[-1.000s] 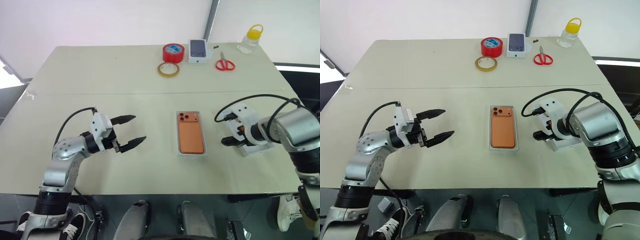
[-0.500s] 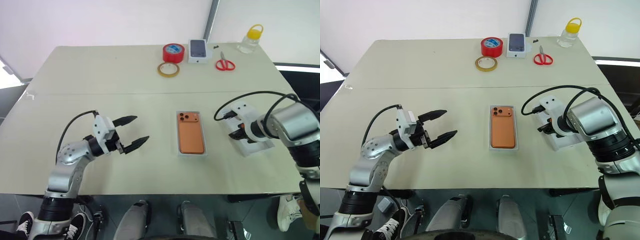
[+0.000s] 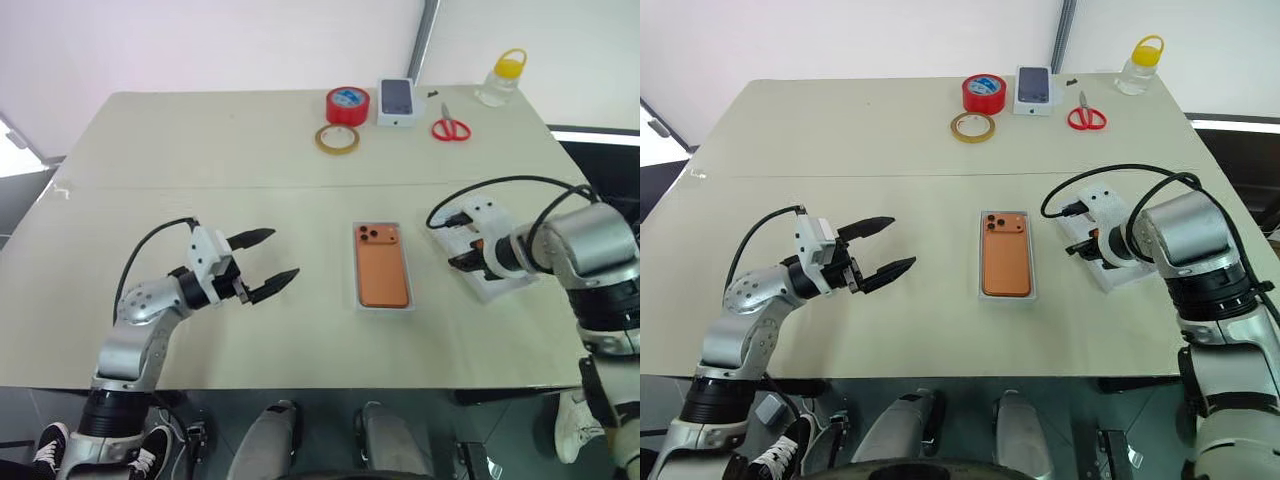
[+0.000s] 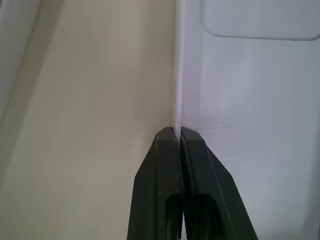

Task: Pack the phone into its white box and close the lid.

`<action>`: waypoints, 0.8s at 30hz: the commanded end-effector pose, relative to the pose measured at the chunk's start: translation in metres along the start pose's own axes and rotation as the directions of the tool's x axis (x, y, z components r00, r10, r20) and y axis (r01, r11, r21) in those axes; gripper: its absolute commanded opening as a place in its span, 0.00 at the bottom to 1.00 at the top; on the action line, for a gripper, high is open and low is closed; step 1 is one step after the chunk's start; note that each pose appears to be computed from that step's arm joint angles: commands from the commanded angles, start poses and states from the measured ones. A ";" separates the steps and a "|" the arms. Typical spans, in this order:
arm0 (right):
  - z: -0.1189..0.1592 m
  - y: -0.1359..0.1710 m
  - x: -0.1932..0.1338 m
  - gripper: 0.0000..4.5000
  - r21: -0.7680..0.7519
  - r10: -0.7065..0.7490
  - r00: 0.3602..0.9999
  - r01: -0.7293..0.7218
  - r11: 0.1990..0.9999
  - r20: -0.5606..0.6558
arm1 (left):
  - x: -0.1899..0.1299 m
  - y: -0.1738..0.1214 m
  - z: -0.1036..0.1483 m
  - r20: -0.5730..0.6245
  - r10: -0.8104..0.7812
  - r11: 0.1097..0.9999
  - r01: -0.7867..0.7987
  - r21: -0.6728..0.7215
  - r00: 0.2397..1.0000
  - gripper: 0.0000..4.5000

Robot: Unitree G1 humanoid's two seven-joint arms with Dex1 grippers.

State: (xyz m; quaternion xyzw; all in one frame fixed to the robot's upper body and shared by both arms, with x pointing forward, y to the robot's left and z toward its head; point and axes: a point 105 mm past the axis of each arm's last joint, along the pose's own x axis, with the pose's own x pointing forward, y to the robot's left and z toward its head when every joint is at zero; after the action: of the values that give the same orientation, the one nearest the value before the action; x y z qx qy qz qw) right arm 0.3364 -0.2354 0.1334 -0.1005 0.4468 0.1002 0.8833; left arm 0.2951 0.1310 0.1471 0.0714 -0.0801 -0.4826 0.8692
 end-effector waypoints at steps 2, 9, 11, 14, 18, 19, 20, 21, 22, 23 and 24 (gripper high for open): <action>0.039 -0.011 -0.016 0.01 0.119 -0.019 0.984 -0.002 0.993 0.178 | -0.004 0.010 0.009 0.013 0.008 1.000 -0.008 0.022 1.000 1.00; 0.117 0.054 -0.053 0.01 0.171 0.337 0.694 -0.552 0.816 0.637 | -0.001 0.031 0.022 0.024 0.053 0.998 -0.053 0.018 0.998 1.00; 0.122 0.072 -0.064 0.01 0.118 0.411 0.589 -0.658 0.744 0.695 | -0.002 0.036 0.026 0.029 0.066 0.998 -0.067 0.016 0.997 1.00; 0.120 0.095 -0.069 0.01 0.090 0.484 0.470 -0.780 0.620 0.738 | -0.002 0.043 0.032 0.037 0.085 0.996 -0.086 0.017 0.996 1.00; 0.095 0.133 -0.063 0.01 0.047 0.582 0.390 -0.856 0.516 0.713 | -0.003 0.048 0.038 0.047 0.107 0.994 -0.107 0.006 0.993 1.00; 0.091 0.139 -0.063 0.01 0.035 0.597 0.371 -0.867 0.497 0.711 | -0.003 0.049 0.038 0.049 0.112 0.994 -0.112 0.004 0.992 1.00; 0.089 0.145 -0.066 0.01 0.021 0.607 0.349 -0.877 0.480 0.714 | -0.003 0.050 0.039 0.050 0.117 0.993 -0.117 -0.003 0.992 1.00; 0.087 0.153 -0.070 0.01 -0.005 0.630 0.303 -0.899 0.437 0.715 | -0.003 0.050 0.038 0.050 0.121 0.993 -0.121 -0.008 0.991 1.00; 0.081 0.163 -0.074 0.01 -0.035 0.662 0.262 -0.916 0.401 0.702 | -0.002 0.049 0.037 0.050 0.128 0.992 -0.127 -0.024 0.991 1.00; 0.077 0.170 -0.077 0.01 -0.055 0.683 0.235 -0.926 0.373 0.692 | -0.002 0.049 0.037 0.050 0.133 0.991 -0.131 -0.035 0.990 1.00; 0.070 0.177 -0.077 0.01 -0.061 0.705 0.216 -0.936 0.346 0.676 | -0.001 0.049 0.036 0.051 0.141 0.989 -0.139 -0.049 0.989 1.00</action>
State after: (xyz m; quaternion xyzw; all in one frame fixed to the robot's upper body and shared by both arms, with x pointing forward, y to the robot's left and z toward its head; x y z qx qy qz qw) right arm 0.3160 -0.0673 0.2071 0.3742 0.1553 0.4524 0.7945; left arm 0.3297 0.1531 0.1780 0.0371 -0.0739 -0.4311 0.8985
